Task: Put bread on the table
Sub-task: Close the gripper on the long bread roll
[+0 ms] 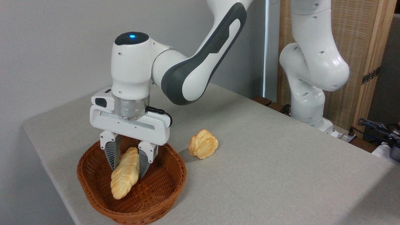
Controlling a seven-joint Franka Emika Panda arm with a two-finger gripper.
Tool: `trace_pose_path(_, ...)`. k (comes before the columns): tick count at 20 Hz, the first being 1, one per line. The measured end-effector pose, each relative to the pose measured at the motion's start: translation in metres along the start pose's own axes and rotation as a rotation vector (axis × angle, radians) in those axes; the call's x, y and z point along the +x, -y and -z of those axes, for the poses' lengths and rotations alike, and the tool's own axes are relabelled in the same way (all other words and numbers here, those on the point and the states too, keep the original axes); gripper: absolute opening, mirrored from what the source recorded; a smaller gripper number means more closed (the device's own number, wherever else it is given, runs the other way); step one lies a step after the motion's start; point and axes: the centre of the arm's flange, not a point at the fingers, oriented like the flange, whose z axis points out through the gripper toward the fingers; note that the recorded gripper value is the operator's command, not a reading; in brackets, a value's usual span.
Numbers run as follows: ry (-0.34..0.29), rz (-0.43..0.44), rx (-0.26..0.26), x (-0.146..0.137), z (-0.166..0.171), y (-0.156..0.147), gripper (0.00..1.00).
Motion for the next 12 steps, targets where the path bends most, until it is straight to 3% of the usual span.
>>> trace_pose_path(9,-0.016,-0.002,-0.001,0.0054,0.0063,-0.0008,0.54)
trace_pose_path(12,-0.021,-0.002,-0.001,0.0068,0.0081,-0.0009,0.46)
